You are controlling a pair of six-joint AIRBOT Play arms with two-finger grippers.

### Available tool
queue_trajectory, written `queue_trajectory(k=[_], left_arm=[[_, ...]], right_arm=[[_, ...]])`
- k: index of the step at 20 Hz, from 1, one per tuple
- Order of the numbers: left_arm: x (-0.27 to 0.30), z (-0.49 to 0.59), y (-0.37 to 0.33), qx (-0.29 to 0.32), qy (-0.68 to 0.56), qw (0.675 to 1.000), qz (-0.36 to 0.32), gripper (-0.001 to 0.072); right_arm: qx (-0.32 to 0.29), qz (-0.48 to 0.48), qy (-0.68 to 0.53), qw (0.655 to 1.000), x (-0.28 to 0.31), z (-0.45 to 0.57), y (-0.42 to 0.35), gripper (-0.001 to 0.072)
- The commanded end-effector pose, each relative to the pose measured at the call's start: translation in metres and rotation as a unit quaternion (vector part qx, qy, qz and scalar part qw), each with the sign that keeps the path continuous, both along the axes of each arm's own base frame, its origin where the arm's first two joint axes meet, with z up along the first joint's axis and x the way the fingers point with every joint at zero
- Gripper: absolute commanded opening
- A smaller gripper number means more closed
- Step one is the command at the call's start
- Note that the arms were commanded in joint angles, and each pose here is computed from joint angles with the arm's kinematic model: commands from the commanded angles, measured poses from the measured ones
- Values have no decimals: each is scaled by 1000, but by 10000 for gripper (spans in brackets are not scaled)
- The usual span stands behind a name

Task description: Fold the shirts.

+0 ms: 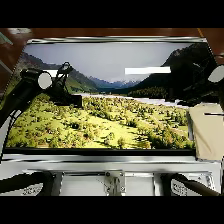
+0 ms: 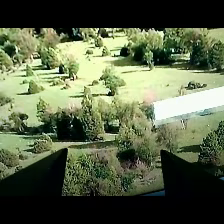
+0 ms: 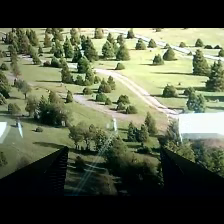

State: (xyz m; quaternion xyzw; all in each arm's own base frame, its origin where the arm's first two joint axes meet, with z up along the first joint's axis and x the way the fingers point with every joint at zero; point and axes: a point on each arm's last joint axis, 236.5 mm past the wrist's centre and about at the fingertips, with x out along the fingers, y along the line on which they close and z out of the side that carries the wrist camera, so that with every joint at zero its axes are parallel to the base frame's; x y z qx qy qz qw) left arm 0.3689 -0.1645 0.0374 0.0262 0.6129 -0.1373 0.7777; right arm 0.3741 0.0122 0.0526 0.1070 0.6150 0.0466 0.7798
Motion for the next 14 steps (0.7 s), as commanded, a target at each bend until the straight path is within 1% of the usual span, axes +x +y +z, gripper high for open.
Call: queue_trajectory(k=[1, 14], left_arm=[[9, 1, -4, -4, -18, 1000, 0, 666], [15, 2, 0, 8, -34, 999, -13, 666]], right_arm=[[7, 10, 3, 1000, -1, -1, 10, 680], [7, 10, 3, 1000, -1, -1, 10, 680]])
